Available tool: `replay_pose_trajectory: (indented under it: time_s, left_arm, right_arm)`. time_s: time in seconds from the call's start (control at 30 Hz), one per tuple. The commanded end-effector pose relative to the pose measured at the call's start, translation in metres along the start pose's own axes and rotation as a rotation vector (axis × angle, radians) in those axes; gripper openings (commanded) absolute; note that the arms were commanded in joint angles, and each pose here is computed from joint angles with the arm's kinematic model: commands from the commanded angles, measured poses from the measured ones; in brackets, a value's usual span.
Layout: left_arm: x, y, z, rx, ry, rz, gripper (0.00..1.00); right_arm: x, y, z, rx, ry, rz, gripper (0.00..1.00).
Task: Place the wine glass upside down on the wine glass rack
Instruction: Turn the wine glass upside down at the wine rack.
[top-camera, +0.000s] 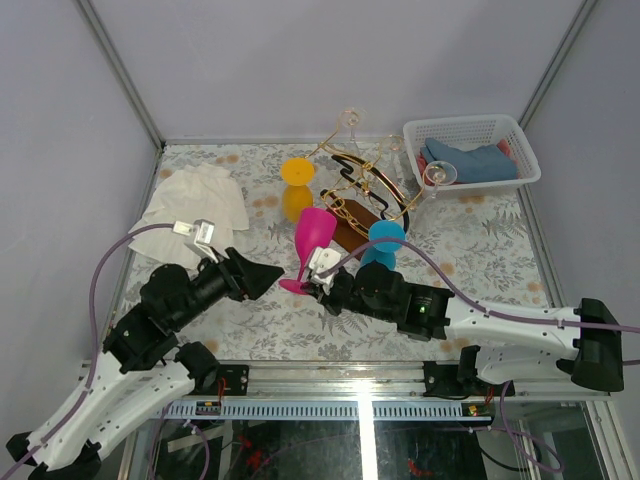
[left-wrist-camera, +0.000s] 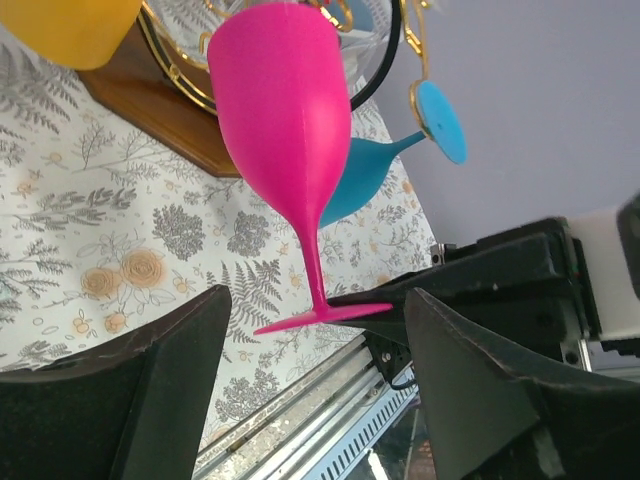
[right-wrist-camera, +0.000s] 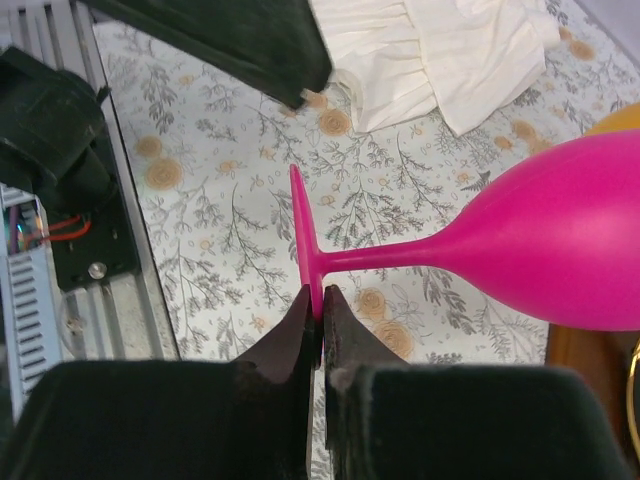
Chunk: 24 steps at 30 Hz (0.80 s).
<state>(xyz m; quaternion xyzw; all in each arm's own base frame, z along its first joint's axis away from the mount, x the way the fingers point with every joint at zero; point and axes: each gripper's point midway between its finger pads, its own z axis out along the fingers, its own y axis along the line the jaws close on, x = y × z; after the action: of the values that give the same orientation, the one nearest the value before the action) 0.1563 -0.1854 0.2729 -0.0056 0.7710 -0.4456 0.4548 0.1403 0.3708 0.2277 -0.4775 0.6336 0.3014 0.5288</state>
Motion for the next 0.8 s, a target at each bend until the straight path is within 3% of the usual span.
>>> replay_pose_trajectory:
  time_s: [0.0,0.43,0.77]
  left_arm:
    - [-0.019,-0.018,-0.018,0.080,-0.076,0.098,0.71]
    - [-0.022,-0.050,-0.039,0.285,-0.135,0.182,0.67]
    - [-0.029,-0.077,-0.038,0.402,-0.138,0.174,0.43]
  right_arm:
    - [-0.061,-0.011,-0.010,0.072,-0.198,0.215,0.00]
    - [-0.138,-0.008,-0.033,-0.008,-0.494,0.602,0.00]
    - [-0.160,0.003,-0.039,-0.112,-0.560,0.748,0.00]
